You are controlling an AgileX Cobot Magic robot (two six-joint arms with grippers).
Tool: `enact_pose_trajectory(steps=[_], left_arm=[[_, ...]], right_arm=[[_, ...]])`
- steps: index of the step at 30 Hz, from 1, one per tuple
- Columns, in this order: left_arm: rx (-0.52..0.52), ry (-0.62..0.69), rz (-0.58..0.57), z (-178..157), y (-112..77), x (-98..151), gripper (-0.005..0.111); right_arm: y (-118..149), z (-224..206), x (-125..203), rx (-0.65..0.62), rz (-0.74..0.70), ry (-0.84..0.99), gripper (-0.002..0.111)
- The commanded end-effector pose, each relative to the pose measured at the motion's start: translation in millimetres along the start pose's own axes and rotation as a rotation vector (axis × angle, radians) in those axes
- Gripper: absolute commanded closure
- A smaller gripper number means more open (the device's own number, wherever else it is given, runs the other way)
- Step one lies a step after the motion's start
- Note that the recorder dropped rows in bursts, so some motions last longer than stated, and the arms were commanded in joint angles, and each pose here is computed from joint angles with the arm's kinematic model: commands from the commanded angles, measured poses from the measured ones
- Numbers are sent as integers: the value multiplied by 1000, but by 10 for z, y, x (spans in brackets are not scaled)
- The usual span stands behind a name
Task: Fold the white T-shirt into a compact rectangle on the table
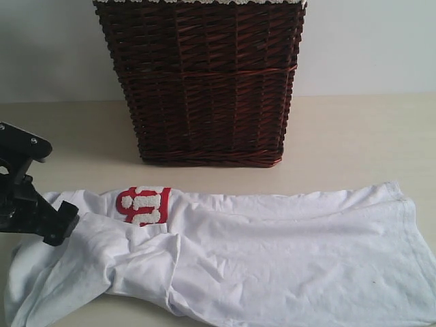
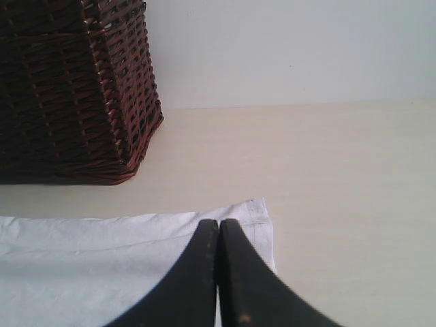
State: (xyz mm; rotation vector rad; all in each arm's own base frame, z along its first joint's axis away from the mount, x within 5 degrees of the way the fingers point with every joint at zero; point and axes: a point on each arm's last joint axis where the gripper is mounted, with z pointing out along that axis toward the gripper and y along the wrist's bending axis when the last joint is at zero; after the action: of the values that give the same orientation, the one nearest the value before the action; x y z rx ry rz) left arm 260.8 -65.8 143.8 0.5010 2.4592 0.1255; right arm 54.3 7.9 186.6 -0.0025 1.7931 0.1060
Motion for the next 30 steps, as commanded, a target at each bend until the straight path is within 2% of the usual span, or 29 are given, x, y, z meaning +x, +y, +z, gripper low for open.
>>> enact_pose_trajectory(steps=[1,5,15,19,21,24,27,28,30], left_arm=[[26,-18,-16,-33,-22,-15,2],[10,-9,-21,-28,-9,-2,2],[83,-32,-39,-32,-75,-24,2],[74,-31,-53,-35,-66,-24,2],[28,-16,-53,-33,-24,-10,2],[-53,8,-107,-30,71,19,2],[-37,16,-186,-5,193,81,2],[-4,28,-293,19,255,163,2],[154,10,-437,41,274,230,2]], right_arm=[[-2,0,4,1,-3,-9,108],[-2,0,4,1,-6,-9,108],[-2,0,4,1,-3,-9,108],[-2,0,4,1,-5,-9,108],[-2,0,4,1,-5,-9,108],[-2,0,4,1,-4,-9,108],[-1,0,6,1,-5,-8,108],[-1,0,6,1,-5,-8,108],[-1,0,6,1,-5,-8,108]])
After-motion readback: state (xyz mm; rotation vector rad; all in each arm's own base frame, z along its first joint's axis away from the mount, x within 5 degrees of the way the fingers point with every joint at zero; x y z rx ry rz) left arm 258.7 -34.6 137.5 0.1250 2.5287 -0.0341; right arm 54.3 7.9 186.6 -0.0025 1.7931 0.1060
